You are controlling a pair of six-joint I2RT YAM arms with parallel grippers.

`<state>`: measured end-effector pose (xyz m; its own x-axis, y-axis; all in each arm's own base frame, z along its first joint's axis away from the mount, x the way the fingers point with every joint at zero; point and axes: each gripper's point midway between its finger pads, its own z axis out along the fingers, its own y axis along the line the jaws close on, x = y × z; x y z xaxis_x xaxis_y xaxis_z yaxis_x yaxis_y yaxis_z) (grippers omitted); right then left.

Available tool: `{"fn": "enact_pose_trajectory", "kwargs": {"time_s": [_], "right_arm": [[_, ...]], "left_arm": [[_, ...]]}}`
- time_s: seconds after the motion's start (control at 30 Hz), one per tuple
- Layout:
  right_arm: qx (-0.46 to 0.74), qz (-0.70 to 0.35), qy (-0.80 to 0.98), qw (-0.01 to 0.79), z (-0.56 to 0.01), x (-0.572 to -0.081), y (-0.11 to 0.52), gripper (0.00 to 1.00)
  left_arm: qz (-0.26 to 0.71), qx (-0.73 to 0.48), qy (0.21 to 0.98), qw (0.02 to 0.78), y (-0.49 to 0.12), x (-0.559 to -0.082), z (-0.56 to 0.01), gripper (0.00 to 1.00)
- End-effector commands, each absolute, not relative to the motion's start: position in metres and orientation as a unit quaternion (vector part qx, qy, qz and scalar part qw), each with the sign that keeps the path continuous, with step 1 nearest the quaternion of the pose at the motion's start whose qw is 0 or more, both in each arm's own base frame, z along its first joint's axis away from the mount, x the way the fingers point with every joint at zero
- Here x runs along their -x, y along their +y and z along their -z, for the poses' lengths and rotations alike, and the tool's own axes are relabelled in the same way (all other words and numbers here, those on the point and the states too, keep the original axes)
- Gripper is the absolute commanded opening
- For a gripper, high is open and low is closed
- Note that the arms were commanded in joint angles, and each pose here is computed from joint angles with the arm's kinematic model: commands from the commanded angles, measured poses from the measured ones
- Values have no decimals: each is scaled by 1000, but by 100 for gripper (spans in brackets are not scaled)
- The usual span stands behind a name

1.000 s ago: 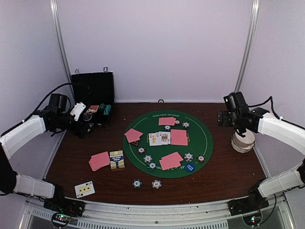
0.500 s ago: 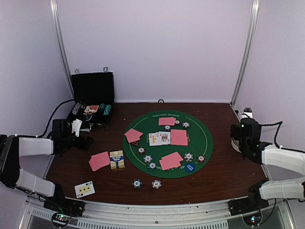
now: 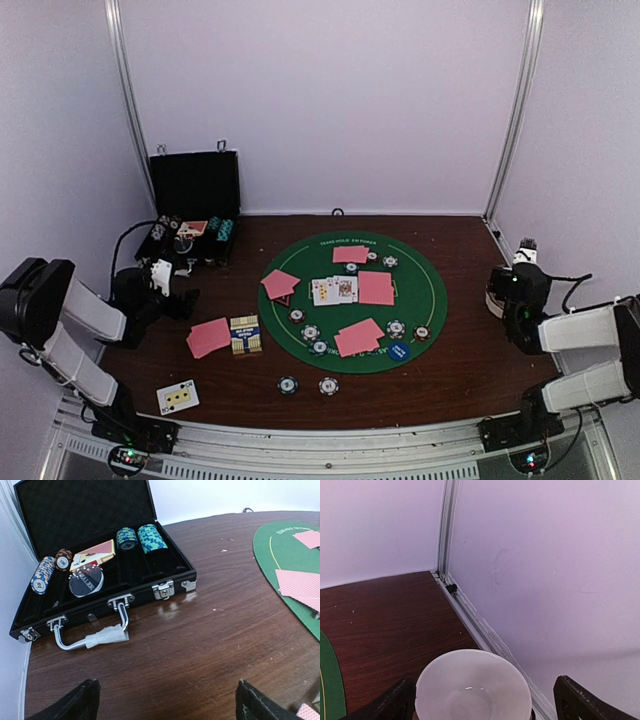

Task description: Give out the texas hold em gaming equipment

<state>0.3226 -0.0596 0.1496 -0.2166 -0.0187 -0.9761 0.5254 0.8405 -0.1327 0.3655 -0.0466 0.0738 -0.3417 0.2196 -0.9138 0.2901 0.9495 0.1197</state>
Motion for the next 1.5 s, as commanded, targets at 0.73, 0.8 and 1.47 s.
{"fn": "enact_pose_trajectory", "kwargs": {"time_s": [0.73,0.8,1.47], "right_arm": [[-62,113,775,619,-124,-402,-30,100],[-62,114,773,621,-124,-401,-30,99],[-17,94,765,637,-126,-397,-13,100]], "left_arm": [[19,-114,801,587,-30,-390,-91,98],[19,-113,801,587,-30,-390,-91,97],[19,-112,802,587,-30,-389,-90,98]]}}
